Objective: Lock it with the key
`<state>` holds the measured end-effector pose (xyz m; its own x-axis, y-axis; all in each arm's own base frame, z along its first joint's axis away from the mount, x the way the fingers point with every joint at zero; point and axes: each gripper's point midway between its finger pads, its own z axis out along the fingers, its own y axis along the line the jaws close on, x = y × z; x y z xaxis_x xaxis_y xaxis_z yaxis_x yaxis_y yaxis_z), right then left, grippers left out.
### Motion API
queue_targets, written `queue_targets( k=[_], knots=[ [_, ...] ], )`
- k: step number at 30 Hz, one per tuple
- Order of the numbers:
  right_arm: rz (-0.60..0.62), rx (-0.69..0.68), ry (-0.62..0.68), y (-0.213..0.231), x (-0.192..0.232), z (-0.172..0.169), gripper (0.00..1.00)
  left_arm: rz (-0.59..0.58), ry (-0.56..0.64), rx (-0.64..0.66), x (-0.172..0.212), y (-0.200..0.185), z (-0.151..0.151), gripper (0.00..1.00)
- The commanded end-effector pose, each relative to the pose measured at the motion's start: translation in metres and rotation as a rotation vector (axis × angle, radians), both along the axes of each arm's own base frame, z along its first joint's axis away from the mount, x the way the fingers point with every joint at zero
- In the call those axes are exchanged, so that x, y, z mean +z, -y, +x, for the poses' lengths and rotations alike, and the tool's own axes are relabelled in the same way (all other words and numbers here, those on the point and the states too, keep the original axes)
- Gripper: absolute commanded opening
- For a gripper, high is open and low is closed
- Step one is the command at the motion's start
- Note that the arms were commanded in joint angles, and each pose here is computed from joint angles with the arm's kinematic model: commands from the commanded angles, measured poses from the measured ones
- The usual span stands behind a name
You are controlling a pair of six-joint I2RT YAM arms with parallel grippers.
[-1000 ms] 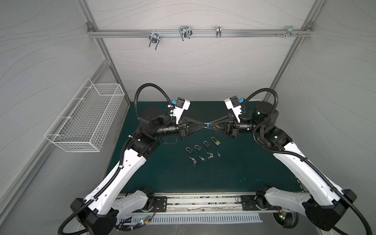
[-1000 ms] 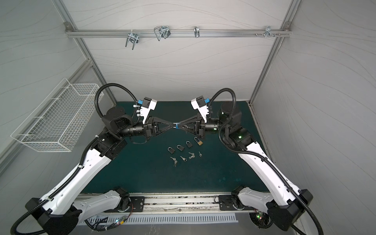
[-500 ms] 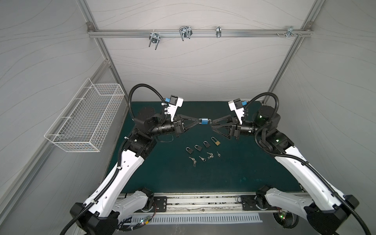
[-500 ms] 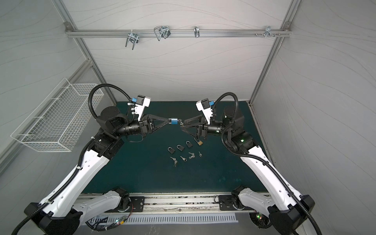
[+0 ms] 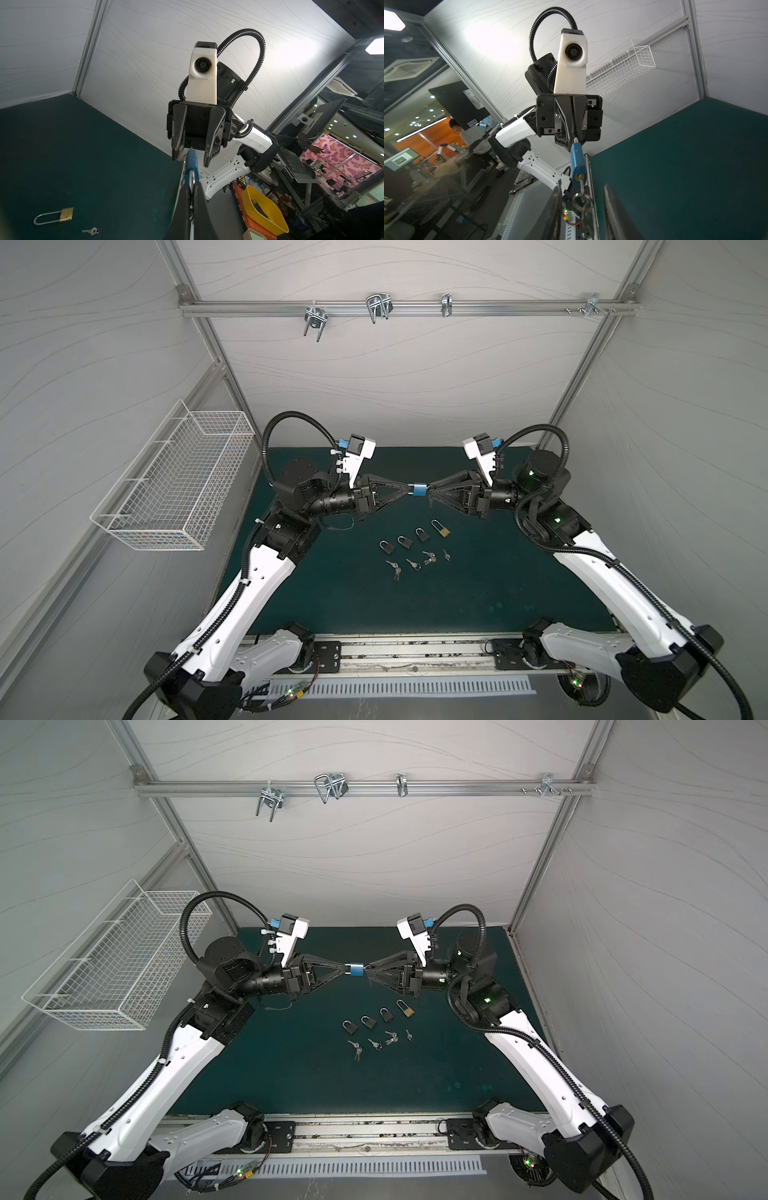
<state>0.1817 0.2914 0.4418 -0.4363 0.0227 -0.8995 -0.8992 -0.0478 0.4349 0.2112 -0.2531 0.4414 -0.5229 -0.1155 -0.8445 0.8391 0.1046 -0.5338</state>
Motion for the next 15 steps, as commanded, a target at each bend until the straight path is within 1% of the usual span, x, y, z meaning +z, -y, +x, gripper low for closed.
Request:
queue_targets(
  k=[1,4,10,13,15],
  knots=[
    [0.034,0.031,0.04,0.0019,0.0177,-0.0067,0.3,-0.027,0.063,-0.029,0.0132,-0.0004,-0.0065,0.0],
    [0.036,0.036,0.041,0.0012,0.018,-0.0074,0.24,-0.025,0.058,-0.031,0.012,-0.0001,-0.0063,0.0],
    [0.028,0.043,0.033,0.0007,0.0142,-0.0079,0.06,-0.024,0.061,-0.024,0.0102,-0.0003,-0.0057,0.0],
    [0.025,0.042,0.031,0.0012,0.0123,-0.0086,0.0,-0.026,0.063,-0.011,0.0103,-0.0016,-0.0057,0.0],
    [0.024,0.042,0.029,0.0016,0.0109,-0.0089,0.0,-0.022,0.061,-0.002,0.0084,-0.0019,-0.0044,0.0]
  ],
)
